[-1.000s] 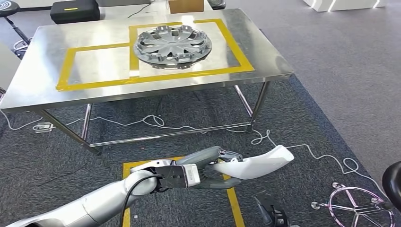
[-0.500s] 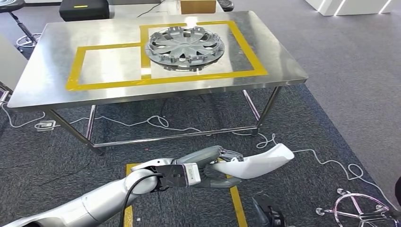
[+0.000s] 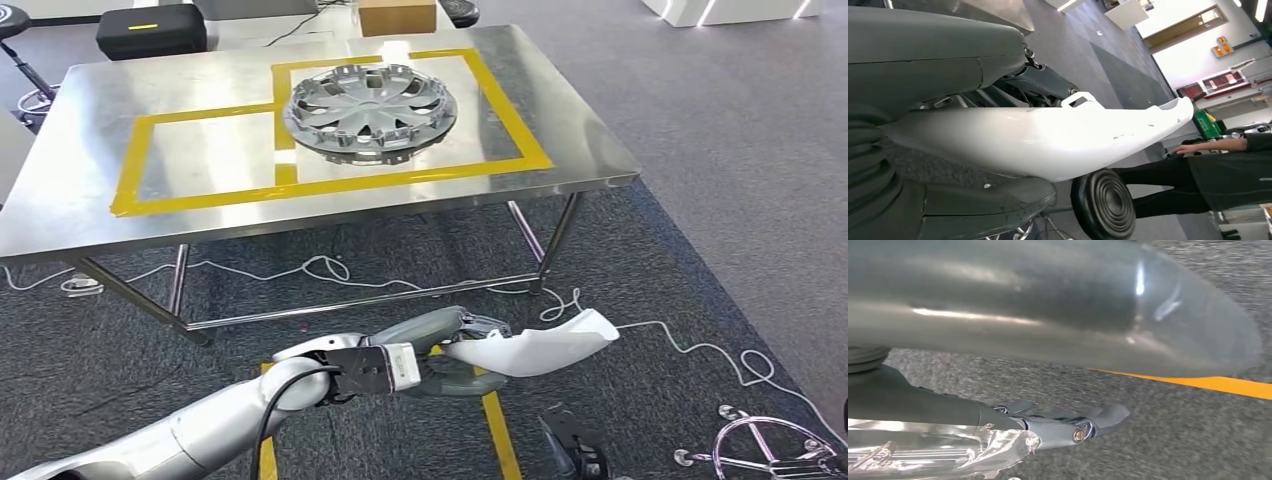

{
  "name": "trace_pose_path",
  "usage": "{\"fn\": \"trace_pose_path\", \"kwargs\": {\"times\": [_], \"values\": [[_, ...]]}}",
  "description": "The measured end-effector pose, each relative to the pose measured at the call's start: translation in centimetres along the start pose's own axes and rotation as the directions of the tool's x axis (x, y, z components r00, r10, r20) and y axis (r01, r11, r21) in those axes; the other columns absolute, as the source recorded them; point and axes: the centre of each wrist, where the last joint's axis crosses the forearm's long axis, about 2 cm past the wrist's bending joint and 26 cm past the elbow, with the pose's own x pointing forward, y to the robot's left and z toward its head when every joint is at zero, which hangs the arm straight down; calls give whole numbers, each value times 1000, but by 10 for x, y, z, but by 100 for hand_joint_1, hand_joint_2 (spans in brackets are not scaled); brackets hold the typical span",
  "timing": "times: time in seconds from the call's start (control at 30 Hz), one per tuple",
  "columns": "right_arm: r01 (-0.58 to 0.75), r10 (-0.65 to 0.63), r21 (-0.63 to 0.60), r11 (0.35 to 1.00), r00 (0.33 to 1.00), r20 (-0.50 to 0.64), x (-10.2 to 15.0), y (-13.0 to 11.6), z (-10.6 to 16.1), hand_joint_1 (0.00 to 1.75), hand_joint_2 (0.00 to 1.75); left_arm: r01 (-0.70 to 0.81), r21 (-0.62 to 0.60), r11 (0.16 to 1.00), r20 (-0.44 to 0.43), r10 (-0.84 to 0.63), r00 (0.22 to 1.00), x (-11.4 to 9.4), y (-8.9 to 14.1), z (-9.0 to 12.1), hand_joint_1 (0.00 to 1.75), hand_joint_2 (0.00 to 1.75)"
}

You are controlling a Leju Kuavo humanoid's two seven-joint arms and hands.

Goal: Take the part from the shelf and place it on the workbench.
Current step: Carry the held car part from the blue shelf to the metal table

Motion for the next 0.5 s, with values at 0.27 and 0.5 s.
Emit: {"fn": "trace_pose_path", "kwargs": {"times": [0.27,0.5], "values": [[-2,2,-3,1000,1000,8,4,-2,-1,0,0,-1,2,1000,4,1,1000,1,0,-2,175,175],[-4,4,0,1000,1000,0,0,0,0,0,0,-6,3,1000,-1,6,1000,0,-2,0,175,175]]}}
